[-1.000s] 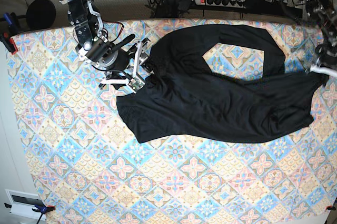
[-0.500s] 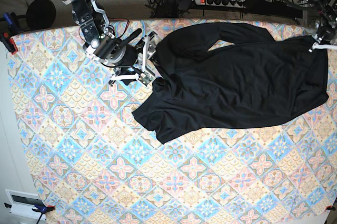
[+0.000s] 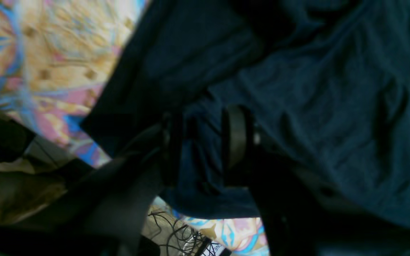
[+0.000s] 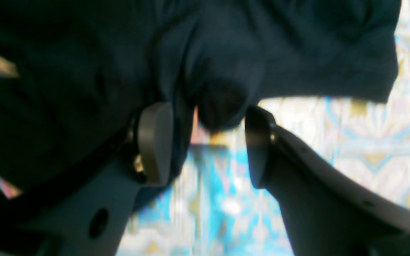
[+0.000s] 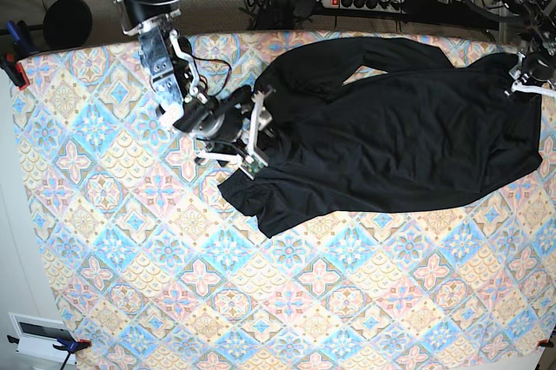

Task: Layout the t-shirt on the table in an organized manner, then fold the t-shirt properly
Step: 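Grasp the shirt edge with the right gripper and pull it outward, then grasp the shirt with both grippers and stretch it apart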

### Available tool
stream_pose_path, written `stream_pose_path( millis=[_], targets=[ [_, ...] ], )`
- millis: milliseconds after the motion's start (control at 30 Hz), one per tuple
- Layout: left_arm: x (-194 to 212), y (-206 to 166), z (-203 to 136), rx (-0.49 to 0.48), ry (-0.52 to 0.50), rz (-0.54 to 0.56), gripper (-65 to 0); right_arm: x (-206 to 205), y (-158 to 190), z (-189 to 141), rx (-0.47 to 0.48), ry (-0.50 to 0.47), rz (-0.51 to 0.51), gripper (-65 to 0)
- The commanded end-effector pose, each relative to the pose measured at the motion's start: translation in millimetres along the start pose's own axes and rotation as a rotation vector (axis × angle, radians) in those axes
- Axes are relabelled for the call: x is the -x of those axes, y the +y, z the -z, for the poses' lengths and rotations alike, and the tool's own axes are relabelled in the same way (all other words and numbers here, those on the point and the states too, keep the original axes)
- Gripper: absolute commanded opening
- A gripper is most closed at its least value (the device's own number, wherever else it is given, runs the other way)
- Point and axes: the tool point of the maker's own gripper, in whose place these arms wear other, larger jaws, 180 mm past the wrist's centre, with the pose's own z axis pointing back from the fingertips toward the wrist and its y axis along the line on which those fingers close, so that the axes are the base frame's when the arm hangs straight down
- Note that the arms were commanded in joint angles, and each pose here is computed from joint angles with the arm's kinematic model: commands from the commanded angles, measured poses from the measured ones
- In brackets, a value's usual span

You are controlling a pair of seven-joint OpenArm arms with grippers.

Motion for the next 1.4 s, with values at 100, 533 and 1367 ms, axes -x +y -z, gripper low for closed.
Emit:
stream_pose_path(
  millis=[100,533,1367],
  targets=[
    [-16,-3,-5,0.025,-0.043,-0.005,-46.6,-15,-6,8,-0.039,-0.042,0.045,-34.2],
    [-35,-20,-1,0.069,-0.092,-0.031,-46.6,-5,-71,0,0.045,-0.059,0.242,-64.8],
    [-96,-232,35,0.436,-0.125,0.109,-46.3,126,-128,-170,0.299,-0.048,0.438,-64.6]
  ],
)
